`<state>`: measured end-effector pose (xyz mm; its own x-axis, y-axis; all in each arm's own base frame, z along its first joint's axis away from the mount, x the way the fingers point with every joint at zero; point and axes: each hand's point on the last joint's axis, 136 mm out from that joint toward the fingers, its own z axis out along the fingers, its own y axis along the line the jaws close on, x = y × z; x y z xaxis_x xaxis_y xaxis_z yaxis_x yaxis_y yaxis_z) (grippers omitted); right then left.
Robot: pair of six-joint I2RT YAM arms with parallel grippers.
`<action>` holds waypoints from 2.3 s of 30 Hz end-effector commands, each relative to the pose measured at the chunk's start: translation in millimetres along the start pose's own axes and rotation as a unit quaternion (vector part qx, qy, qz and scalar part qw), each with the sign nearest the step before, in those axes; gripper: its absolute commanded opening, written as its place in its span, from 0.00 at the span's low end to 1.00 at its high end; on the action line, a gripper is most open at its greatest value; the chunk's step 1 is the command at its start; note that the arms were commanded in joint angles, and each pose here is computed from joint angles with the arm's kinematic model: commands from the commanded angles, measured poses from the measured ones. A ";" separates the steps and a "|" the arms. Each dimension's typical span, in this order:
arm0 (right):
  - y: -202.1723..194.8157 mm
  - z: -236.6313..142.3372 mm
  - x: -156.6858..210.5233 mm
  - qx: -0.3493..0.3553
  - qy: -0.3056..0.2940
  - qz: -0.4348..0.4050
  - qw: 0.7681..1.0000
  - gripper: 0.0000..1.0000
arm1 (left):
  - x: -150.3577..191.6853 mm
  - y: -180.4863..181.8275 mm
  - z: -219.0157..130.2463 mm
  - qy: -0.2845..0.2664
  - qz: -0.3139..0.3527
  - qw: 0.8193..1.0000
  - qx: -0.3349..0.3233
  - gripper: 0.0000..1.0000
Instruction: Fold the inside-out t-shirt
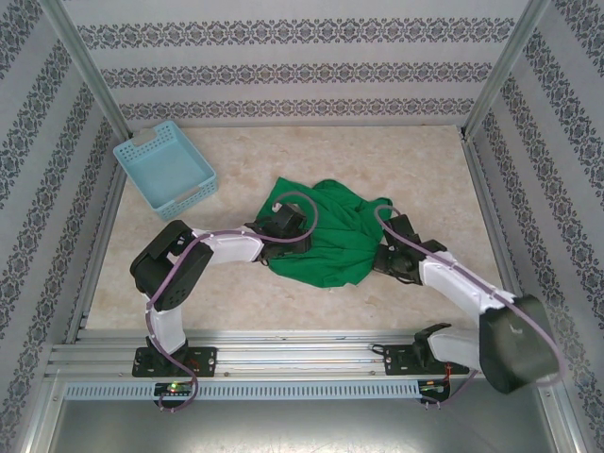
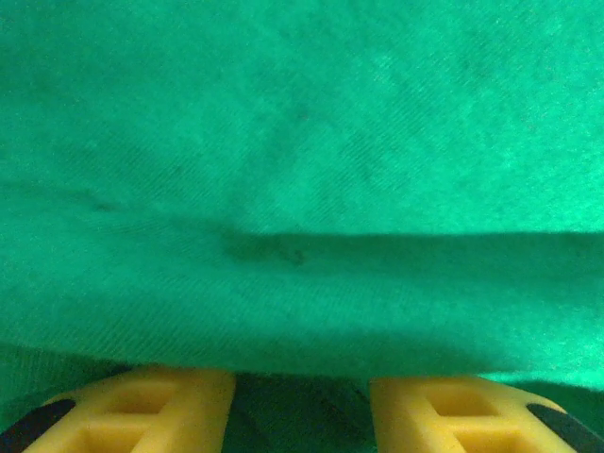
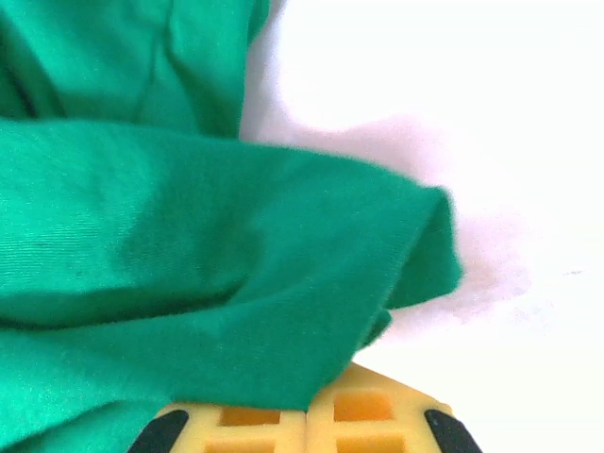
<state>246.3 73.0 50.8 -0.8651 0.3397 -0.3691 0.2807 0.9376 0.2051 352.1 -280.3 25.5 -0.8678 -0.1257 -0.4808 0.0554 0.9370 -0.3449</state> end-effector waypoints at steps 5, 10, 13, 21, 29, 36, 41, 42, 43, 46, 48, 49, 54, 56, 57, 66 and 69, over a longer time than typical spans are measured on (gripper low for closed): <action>-17.5 -42.4 -9.0 0.025 -0.056 -0.003 0.998 0.00 | 12.1 55.2 -8.9 0.013 -0.028 0.992 -0.123 0.44; -30.2 -76.1 -17.8 0.041 -0.097 0.005 0.994 0.00 | 9.3 67.5 -14.0 0.000 -0.048 0.988 -0.146 0.44; -26.4 -90.9 -22.1 0.023 -0.113 0.005 0.993 0.00 | 6.6 67.0 -16.2 -0.004 -0.051 0.988 -0.145 0.44; -20.3 -116.6 -36.2 -0.025 -0.140 0.029 0.989 0.00 | -2.0 46.8 -23.0 -0.008 -0.028 0.994 -0.109 0.44; 22.2 -104.6 -48.8 -0.135 -0.128 0.032 0.982 0.00 | -16.7 -2.7 -48.2 -0.045 0.071 0.994 -0.068 0.53; 34.0 -76.7 -23.3 -0.111 -0.043 -0.020 0.993 0.00 | -13.1 -9.5 -49.4 -0.044 0.089 0.994 -0.040 0.55; 11.3 -154.8 -54.5 -0.101 -0.178 -0.021 0.979 0.00 | -11.9 -5.7 -59.2 -0.048 0.124 0.990 -0.041 0.62; 9.4 -167.9 -58.0 -0.105 -0.197 -0.018 0.975 0.00 | -12.1 -4.5 -60.7 -0.048 0.129 0.990 -0.044 0.63; 8.3 -179.3 -60.4 -0.112 -0.213 -0.014 0.970 0.00 | -12.7 -3.8 -62.8 -0.049 0.134 0.989 -0.045 0.65; 13.3 -179.8 -59.2 -0.133 -0.216 -0.009 0.967 0.00 | -13.2 -5.8 -66.8 -0.054 0.144 0.988 -0.035 0.68; 13.5 -151.9 -52.4 -0.126 -0.184 -0.002 0.975 0.00 | -14.1 -8.2 -68.5 -0.056 0.146 0.987 -0.029 0.70; 11.3 -133.4 -47.2 -0.116 -0.161 0.005 0.980 0.00 | -14.0 -9.8 -69.3 -0.056 0.147 0.987 -0.025 0.71; 5.3 -75.1 -25.1 -0.091 -0.074 0.020 0.993 0.00 | -7.7 -17.2 -71.5 -0.038 0.170 0.985 -0.004 0.75; 2.4 -81.9 -29.9 -0.088 -0.080 0.017 0.993 0.00 | -5.3 -17.3 -74.6 -0.033 0.184 0.982 0.000 0.77; -0.2 -88.3 -33.3 -0.085 -0.090 0.017 0.992 0.00 | -3.8 -16.9 -76.2 -0.030 0.190 0.981 0.000 0.78; -14.3 -141.4 -58.6 -0.074 -0.173 0.019 0.982 0.00 | 18.1 -30.5 -84.5 -0.007 0.252 0.967 0.040 0.87; -12.7 -136.9 -55.6 -0.081 -0.167 0.020 0.982 0.00 | 26.0 -46.4 -91.7 -0.010 0.281 0.957 0.072 0.91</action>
<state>238.1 35.1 201.2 -0.6392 0.4226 -0.6425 0.2103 0.8997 0.3825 299.5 -285.9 93.5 -0.7232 0.2988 -0.6227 0.4780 0.8673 -0.1388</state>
